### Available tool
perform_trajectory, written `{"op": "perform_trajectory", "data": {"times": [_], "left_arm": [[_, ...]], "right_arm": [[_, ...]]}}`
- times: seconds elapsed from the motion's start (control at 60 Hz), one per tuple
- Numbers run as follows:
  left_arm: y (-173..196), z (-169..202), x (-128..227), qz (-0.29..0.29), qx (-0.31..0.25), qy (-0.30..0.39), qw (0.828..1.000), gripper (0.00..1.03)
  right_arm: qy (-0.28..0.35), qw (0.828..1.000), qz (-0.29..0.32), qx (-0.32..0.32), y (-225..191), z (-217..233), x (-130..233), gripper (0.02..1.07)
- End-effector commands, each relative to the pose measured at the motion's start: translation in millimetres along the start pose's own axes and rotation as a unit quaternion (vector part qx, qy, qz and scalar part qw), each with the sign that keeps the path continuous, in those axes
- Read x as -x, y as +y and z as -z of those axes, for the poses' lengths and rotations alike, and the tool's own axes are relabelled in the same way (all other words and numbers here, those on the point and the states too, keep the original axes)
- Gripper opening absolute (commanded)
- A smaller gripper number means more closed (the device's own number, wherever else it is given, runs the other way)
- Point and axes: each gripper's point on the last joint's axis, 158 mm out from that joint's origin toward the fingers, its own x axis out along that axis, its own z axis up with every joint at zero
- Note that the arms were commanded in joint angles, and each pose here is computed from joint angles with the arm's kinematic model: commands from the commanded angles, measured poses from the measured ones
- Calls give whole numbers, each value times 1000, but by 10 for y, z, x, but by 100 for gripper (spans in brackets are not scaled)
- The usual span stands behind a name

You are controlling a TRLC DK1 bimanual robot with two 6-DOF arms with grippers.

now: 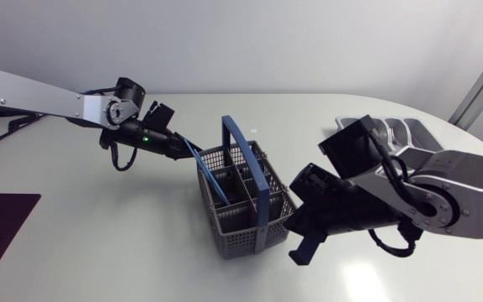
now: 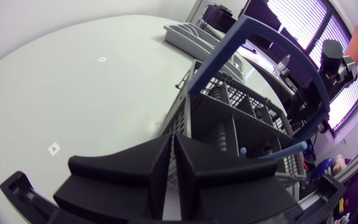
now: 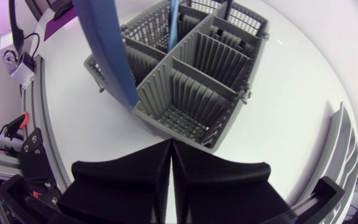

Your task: Unload the cutlery basket into the drawer organizer.

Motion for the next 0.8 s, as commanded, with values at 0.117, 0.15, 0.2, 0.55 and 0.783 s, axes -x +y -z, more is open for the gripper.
{"op": "perform_trajectory", "data": {"times": [0.117,0.15,0.2,0.55,0.783], "left_arm": [[-371,303,143,29,6,15,999,9],[-406,338,193,27,7,14,1000,9],[-442,389,258,23,7,13,1000,9],[-770,584,619,-3,-3,-7,1000,9],[-677,613,713,-25,5,-12,1000,14]], "right_arm": [[-29,998,61,-11,-435,-182,-47,8],[-30,997,65,-14,-486,-206,-73,8],[-32,997,71,-20,-579,-247,-117,8],[-50,994,87,-45,-1069,-747,-380,8],[-48,993,95,-54,-1193,-769,-425,8]]}}
